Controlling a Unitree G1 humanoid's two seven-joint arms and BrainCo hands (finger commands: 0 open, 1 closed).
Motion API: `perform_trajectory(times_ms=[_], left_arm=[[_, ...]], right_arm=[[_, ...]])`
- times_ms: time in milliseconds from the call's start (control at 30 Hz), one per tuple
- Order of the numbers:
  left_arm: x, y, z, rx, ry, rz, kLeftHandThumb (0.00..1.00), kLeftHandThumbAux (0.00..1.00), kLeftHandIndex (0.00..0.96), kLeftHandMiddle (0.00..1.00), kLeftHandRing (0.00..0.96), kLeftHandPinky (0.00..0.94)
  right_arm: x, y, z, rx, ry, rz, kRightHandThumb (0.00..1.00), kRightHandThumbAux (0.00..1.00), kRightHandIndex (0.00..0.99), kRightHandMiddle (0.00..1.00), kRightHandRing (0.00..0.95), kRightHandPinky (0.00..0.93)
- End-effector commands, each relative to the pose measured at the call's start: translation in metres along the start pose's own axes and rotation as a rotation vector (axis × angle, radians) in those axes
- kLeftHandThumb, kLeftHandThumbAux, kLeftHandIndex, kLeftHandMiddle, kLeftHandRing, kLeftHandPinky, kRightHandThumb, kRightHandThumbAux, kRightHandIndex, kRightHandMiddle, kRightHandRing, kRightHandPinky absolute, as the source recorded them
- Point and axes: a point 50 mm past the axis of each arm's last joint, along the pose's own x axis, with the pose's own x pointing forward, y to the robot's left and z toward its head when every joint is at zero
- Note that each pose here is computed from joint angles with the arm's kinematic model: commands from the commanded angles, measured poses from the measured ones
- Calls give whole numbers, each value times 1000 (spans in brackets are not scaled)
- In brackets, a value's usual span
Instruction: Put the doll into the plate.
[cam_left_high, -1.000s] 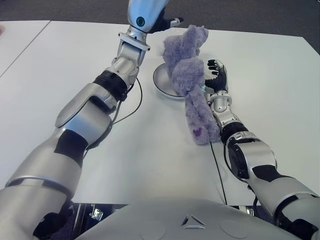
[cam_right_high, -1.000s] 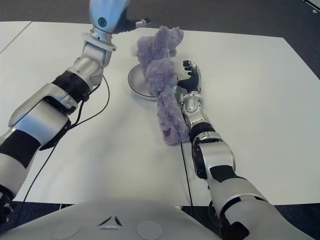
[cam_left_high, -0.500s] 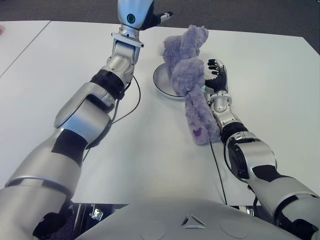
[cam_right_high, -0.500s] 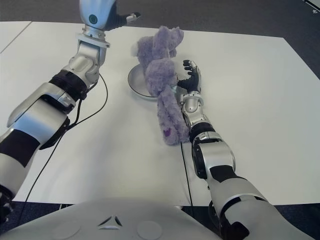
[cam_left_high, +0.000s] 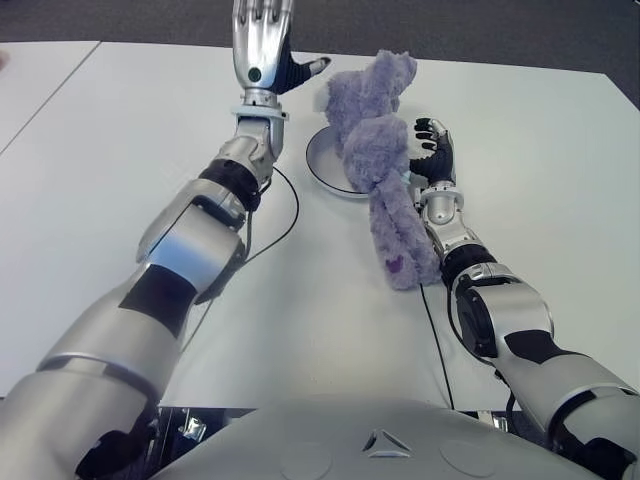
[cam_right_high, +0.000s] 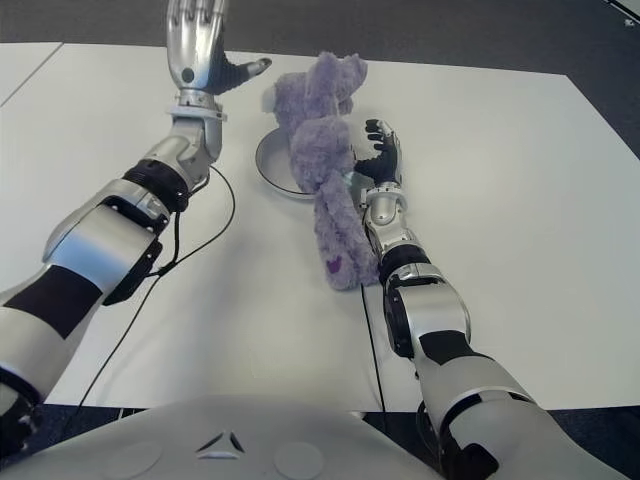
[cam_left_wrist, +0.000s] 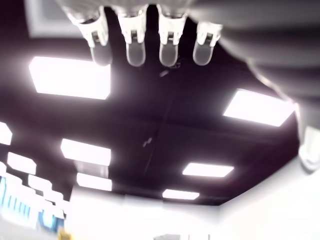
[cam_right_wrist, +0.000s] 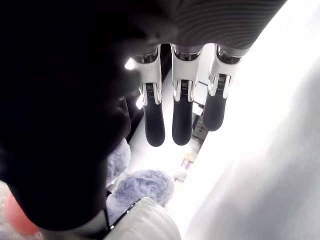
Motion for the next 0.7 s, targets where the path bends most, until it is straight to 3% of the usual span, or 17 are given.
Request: perform_trajectory(times_ms=[33, 300, 700], left_arm=[[-66, -34, -37, -165, 305, -217, 0, 582, 0, 0, 0, 2], [-126, -52, -52, -366, 584, -306, 3, 675, 0, 0, 22, 113], [-156, -58, -59, -494, 700, -371, 0, 673, 0, 51, 75, 142]], right_arm=[[-116, 38, -107, 15, 476, 166, 0, 977, 240, 285, 267, 267], [-116, 35, -107, 36, 471, 157, 0, 941, 248, 292, 272, 267], [-117, 34, -109, 57, 474, 156, 0, 899, 259, 300, 276, 265]])
